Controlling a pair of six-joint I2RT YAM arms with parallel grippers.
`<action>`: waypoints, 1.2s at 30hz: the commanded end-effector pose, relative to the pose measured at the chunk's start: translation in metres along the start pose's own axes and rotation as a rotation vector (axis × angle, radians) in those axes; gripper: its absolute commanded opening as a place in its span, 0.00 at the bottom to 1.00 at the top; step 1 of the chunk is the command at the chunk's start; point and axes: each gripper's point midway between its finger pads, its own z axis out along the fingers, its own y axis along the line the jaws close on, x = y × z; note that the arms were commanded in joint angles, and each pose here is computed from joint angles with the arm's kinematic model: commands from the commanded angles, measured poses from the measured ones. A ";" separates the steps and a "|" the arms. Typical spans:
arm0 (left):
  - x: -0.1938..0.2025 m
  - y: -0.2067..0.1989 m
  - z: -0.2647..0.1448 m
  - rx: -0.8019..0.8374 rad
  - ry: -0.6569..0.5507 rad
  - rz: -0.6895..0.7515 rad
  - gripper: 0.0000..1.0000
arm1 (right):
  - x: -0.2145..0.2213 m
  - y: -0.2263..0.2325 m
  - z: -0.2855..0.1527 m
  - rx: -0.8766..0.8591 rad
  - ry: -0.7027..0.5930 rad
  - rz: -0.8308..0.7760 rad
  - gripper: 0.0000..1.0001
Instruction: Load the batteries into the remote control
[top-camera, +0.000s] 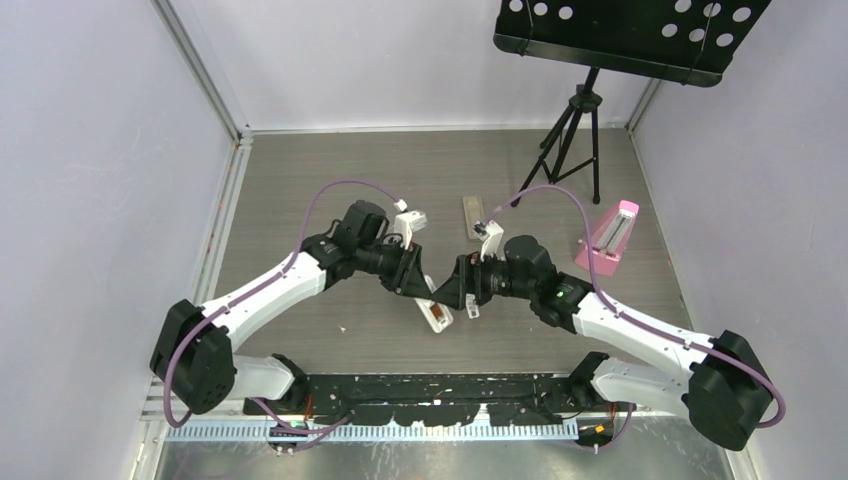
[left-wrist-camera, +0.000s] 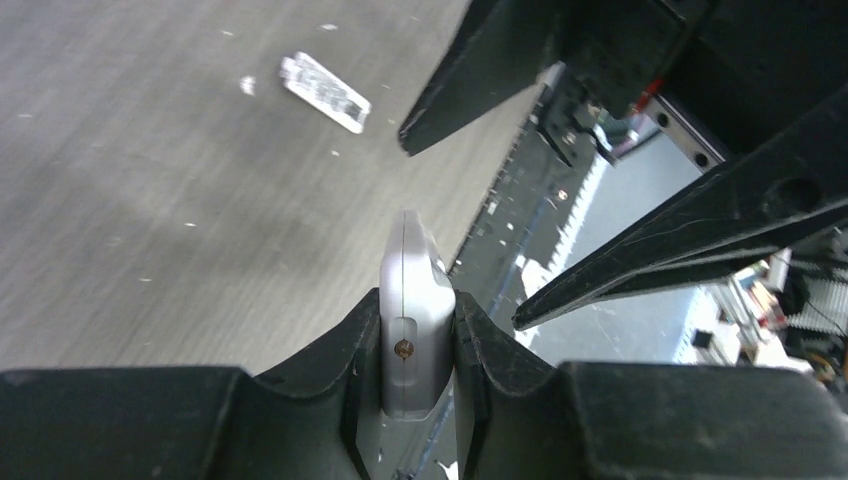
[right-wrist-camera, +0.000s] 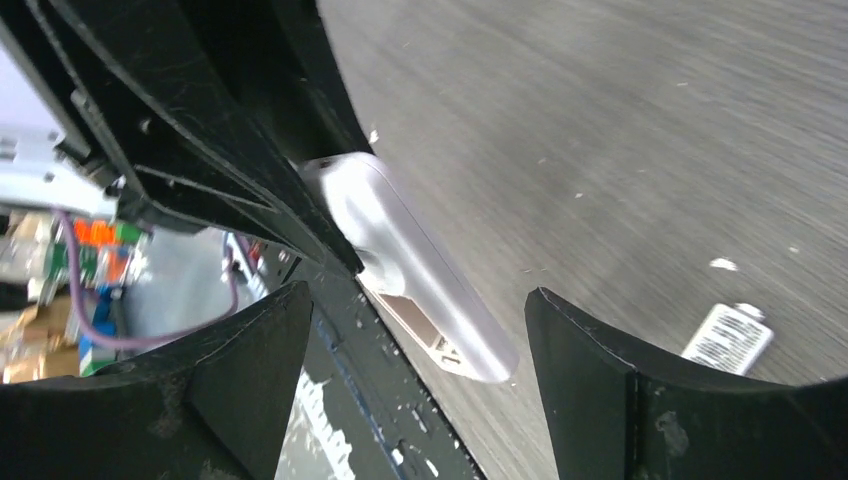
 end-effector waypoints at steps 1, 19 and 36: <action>-0.003 -0.051 -0.015 0.267 -0.036 0.125 0.00 | 0.009 0.039 -0.011 -0.230 0.075 -0.109 0.83; -0.023 -0.098 -0.037 0.469 -0.165 0.192 0.02 | 0.028 0.089 -0.053 -0.500 0.107 -0.044 0.13; -0.081 -0.125 -0.057 0.624 -0.455 -0.107 0.40 | -0.034 0.104 -0.059 -0.475 -0.182 0.012 0.00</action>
